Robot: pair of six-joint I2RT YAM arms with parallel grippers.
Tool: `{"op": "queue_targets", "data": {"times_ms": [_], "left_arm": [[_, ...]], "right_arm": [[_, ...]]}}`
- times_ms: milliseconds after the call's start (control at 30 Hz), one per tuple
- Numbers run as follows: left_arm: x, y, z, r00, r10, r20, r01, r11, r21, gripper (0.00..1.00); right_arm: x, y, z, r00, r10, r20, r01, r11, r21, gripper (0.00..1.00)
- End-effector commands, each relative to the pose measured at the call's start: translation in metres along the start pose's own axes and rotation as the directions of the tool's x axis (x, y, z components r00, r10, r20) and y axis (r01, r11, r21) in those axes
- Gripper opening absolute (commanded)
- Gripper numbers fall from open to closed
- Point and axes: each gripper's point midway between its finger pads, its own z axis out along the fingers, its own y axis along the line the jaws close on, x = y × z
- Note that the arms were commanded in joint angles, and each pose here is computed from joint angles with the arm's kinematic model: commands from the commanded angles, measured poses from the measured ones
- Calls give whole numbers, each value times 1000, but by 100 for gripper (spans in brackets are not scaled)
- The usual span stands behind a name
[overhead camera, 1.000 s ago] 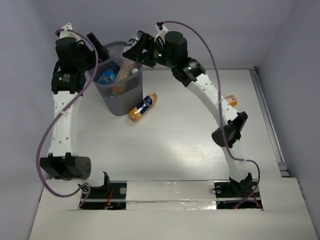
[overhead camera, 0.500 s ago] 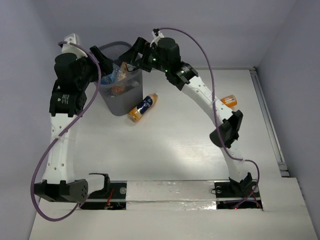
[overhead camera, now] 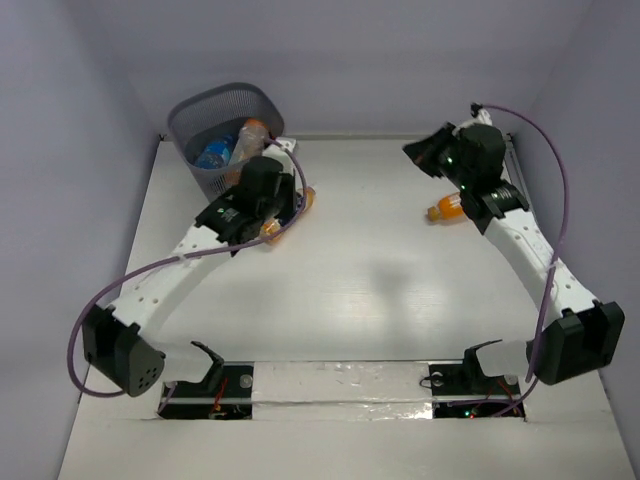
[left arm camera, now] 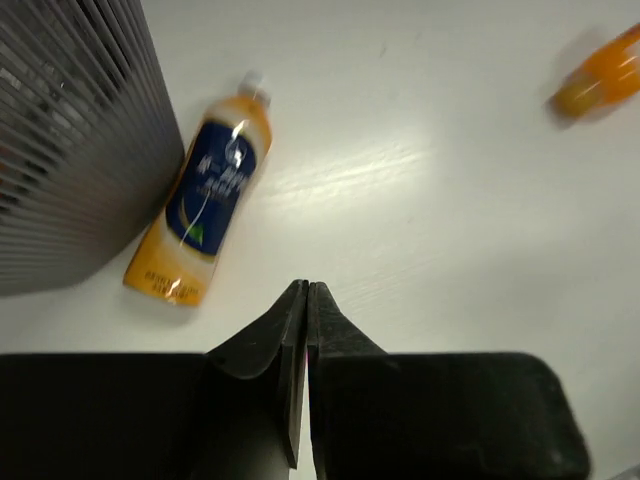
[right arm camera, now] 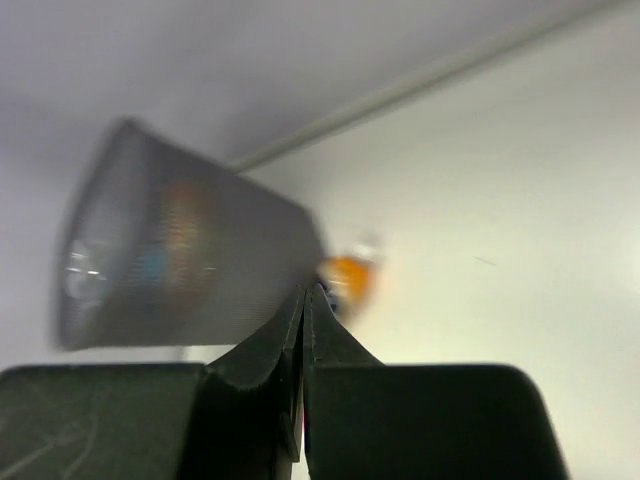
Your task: Put the plastic bottles in the bin
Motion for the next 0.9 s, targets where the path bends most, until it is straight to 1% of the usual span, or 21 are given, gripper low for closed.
{"op": "queue_targets", "data": {"times_ms": [0,33,67,100,133,167,200,233,267,300,333,367,400,467,600,733,867], "left_arm": [[27,25,24,997,80,-25,-83,985,-148,0],[32,30,30,996,84,-32,-88,981,-170,6],[39,35,35,995,88,-46,-96,977,-190,11],[48,41,45,993,98,-70,-111,969,-222,18],[51,43,52,992,105,-71,-118,966,-231,25],[53,44,58,990,112,-81,-129,963,-239,40],[63,48,70,985,126,-116,-152,955,-255,46],[70,52,80,981,134,-140,-169,947,-273,56],[66,49,80,982,139,-126,-170,945,-279,60],[75,56,90,975,157,-155,-199,930,-308,65],[75,58,95,975,164,-153,-206,924,-321,72],[74,59,100,973,173,-154,-216,920,-328,75],[82,66,108,966,185,-180,-239,904,-354,77],[82,69,117,958,211,-193,-270,890,-367,79],[96,75,136,936,258,-238,-333,865,-375,80],[95,80,146,926,290,-243,-367,843,-393,80],[91,81,155,917,314,-245,-391,829,-401,80]], "right_arm": [[-3,-59,-19,998,-7,61,1,995,98,0],[5,-79,-27,999,3,52,-9,992,130,0],[-3,-100,-32,997,10,74,-22,985,168,0],[-1,-112,-35,997,20,69,-32,982,187,3],[-1,-125,-38,997,33,68,-46,977,209,11],[-1,-150,-44,996,56,75,-73,964,255,18],[-2,-159,-47,994,69,84,-89,960,266,25],[-5,-178,-54,990,87,107,-116,945,305,46],[-2,-179,-55,991,89,103,-116,946,303,55],[-9,-190,-59,987,95,127,-132,937,322,63],[-9,-195,-62,986,100,130,-138,933,332,75],[-7,-203,-62,986,109,127,-147,927,346,79],[-10,-211,-64,984,114,134,-155,921,357,81],[-9,-220,-64,982,132,132,-172,915,365,83],[-10,-239,-68,970,183,160,-229,907,352,84],[-5,-259,-70,967,204,154,-248,896,369,84],[0,-277,-69,964,224,144,-264,877,402,92]]}}
